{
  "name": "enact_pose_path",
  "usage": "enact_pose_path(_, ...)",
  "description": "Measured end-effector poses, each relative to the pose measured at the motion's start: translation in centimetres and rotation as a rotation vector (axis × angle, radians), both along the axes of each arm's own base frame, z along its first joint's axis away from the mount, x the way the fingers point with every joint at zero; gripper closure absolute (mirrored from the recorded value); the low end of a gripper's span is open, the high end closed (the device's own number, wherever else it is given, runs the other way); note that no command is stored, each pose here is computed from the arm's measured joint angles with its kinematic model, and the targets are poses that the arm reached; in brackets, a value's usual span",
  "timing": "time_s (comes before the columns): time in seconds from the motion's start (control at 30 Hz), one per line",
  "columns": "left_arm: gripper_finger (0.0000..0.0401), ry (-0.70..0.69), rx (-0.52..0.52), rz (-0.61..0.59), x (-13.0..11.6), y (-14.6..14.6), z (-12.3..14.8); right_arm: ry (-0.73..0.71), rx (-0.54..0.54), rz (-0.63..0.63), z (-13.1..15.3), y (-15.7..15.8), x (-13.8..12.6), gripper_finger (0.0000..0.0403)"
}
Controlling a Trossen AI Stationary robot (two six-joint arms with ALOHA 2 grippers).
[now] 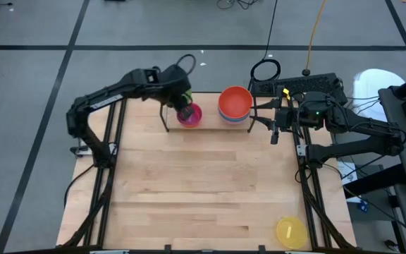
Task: Place and stack bowls onto a shelf
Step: Stack the green bowl on top of the purple bowl on the shelf
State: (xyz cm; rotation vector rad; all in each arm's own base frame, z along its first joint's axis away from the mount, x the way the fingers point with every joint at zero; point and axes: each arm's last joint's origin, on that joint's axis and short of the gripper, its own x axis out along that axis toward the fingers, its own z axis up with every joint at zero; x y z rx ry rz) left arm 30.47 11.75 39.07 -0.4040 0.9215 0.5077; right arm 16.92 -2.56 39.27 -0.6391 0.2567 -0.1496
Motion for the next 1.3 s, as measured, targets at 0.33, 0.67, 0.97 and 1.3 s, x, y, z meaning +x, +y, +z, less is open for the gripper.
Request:
enact_pose_path(0.33,0.0397,0.123,-0.091,-0.192,4.9,1.9,-4.9,0.008,0.001,-0.001,-0.1,0.0,0.0,0.0277)
enact_pose_path(0.67,0.0397,0.255,-0.141,-0.223,6.9,2.5,-9.0,0.008,0.001,-0.002,-0.1,0.0,0.0,0.0277)
enact_pose_path(0.97,0.0397,0.290,-0.151,-0.232,7.0,3.1,-10.0,0.011,-0.031,-0.127,0.0,-0.4,-0.2,0.0277)
enact_pose_path(1.3,0.0397,0.323,-0.175,-0.213,7.1,4.1,-11.8,0.028,-0.045,-0.144,-0.2,-0.4,-0.3,0.0277)
